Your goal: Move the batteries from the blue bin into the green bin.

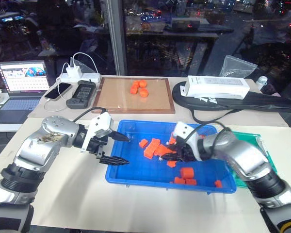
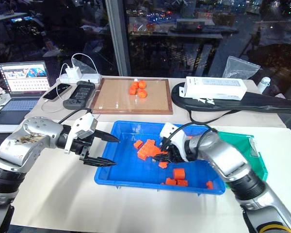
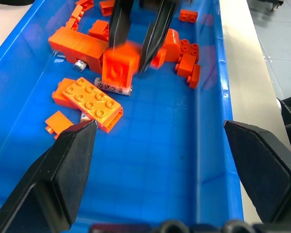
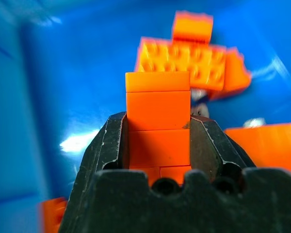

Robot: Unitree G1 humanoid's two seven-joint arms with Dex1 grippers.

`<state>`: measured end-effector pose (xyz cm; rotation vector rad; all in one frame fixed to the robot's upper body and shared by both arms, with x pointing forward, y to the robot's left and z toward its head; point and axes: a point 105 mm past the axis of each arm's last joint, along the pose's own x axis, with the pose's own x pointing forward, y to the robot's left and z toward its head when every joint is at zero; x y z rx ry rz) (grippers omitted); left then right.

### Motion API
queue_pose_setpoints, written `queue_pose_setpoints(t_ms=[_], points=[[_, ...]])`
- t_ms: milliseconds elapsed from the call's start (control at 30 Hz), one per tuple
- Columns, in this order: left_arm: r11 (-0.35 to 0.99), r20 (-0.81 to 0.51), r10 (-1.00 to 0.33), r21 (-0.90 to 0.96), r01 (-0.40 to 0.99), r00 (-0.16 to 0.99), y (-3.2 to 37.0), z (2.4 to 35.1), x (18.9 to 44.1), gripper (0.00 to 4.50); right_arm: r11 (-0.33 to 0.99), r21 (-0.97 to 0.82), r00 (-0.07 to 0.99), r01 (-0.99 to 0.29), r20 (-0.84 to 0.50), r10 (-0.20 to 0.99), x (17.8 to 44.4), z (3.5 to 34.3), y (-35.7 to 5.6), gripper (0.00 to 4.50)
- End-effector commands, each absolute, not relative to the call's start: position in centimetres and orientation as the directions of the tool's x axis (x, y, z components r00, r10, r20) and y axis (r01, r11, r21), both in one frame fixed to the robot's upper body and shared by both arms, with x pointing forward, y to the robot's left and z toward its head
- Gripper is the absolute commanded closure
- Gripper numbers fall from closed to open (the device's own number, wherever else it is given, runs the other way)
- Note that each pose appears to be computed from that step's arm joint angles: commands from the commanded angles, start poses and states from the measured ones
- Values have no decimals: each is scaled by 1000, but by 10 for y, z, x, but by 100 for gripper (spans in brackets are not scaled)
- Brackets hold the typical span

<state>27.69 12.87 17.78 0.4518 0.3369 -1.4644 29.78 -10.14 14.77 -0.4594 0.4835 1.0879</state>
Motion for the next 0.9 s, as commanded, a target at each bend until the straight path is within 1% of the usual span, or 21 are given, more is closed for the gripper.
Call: queue_pose_setpoints(t_ms=[33, 100, 200, 267, 300, 333, 467, 500, 533, 600, 700, 900], points=[[20, -475, -876, 128, 992, 79, 125, 184, 277, 0, 436, -192, 455, -879, -607, 652, 298, 166, -136, 305], [12, -474, -878, 130, 991, 73, 124, 184, 277, 0, 485, -214, 497, -848, -637, 589, 302, 160, -156, 305], [1, -471, -880, 131, 991, 63, 121, 185, 278, 0, 529, -239, 533, -814, -669, 518, 305, 150, -176, 305], [-3, -470, -880, 133, 991, 61, 120, 185, 280, 0, 539, -271, 552, -797, -689, 469, 307, 147, -187, 204], [-2, -470, -881, 133, 991, 61, 120, 186, 280, 0, 546, -265, 555, -795, -682, 477, 307, 150, -187, 188], [-2, -470, -881, 132, 991, 61, 120, 186, 280, 0, 542, -263, 554, -798, -672, 491, 306, 153, -184, 157], [4, -475, -877, 131, 991, 67, 123, 187, 281, 0, 486, -302, 556, -820, -619, 555, 308, 168, -160, 18], [6, -476, -877, 132, 991, 68, 124, 187, 281, 0, 467, -291, 539, -835, -604, 587, 307, 169, -151, 8], [7, -476, -877, 131, 991, 69, 124, 187, 281, 0, 424, -276, 502, -862, -580, 642, 305, 170, -134, 8], [9, -476, -876, 130, 991, 71, 124, 187, 280, 0, 365, -247, 440, -898, -559, 703, 301, 168, -112, 8], [8, -483, -873, 114, 993, 63, 124, 185, 277, 0, 285, -258, 384, -923, -593, 707, 307, 151, -96, 8], [27, -488, -869, 117, 993, 81, 128, 186, 277, 0, 202, -239, 310, -950, -627, 715, 318, 134, -80, 8]])
